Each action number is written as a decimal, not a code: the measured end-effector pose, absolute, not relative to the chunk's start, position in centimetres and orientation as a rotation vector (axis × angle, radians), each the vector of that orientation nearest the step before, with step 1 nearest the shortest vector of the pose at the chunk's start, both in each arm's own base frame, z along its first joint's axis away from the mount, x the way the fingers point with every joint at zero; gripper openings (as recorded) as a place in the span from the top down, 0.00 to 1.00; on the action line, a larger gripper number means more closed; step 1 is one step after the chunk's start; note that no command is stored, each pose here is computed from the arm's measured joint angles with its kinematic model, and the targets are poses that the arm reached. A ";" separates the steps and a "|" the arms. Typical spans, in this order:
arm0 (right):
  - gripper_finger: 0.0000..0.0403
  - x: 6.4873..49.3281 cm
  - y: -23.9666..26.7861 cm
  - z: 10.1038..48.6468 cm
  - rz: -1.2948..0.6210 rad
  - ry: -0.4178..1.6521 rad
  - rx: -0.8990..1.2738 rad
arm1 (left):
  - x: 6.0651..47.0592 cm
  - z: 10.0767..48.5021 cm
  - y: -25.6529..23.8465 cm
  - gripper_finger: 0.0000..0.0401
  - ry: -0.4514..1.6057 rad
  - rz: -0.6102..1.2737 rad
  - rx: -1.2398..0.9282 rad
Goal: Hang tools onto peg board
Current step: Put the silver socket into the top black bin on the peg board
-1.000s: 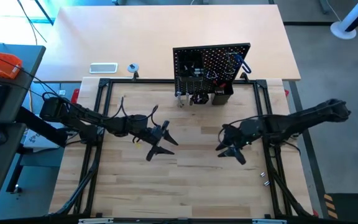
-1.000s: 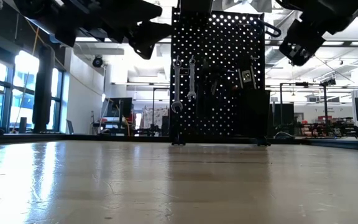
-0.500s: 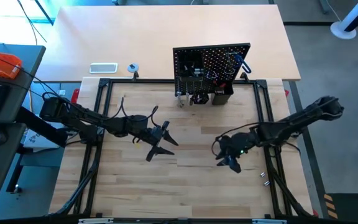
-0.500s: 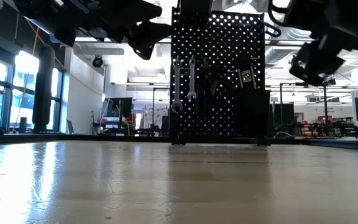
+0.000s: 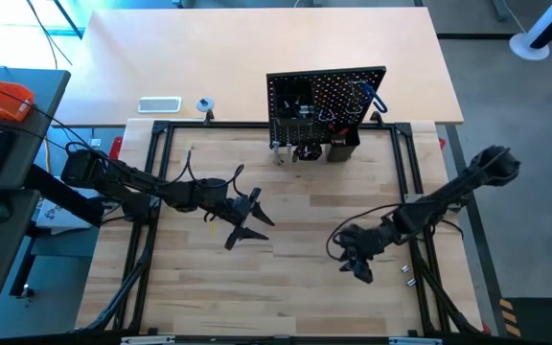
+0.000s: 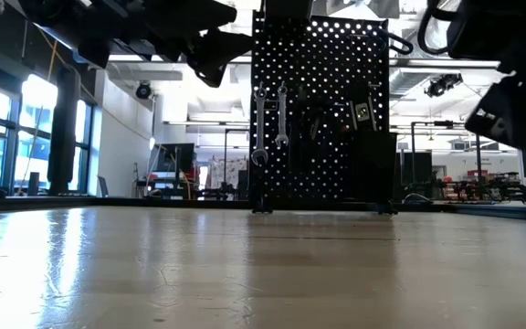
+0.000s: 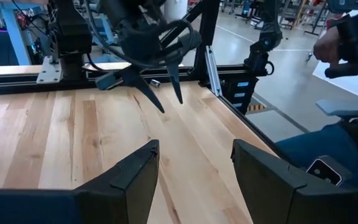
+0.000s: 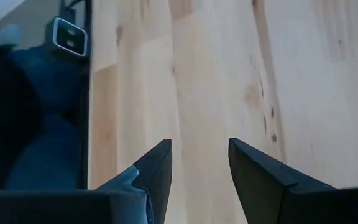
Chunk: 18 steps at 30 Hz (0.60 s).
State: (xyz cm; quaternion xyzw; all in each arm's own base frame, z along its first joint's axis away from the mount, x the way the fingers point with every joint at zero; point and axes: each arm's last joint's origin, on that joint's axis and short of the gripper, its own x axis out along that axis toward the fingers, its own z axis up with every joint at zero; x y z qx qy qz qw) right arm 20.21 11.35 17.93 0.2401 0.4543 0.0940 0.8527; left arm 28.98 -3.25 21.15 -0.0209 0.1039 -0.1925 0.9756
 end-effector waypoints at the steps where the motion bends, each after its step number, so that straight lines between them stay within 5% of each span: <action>1: 0.62 20.2 11.5 17.8 0.187 0.961 0.507 | 29.0 21.2 -3.3 0.51 0.210 -0.388 -0.045; 18: 0.62 19.9 13.8 15.0 0.153 1.079 0.503 | 28.8 21.1 -4.8 0.51 0.229 -0.419 -0.077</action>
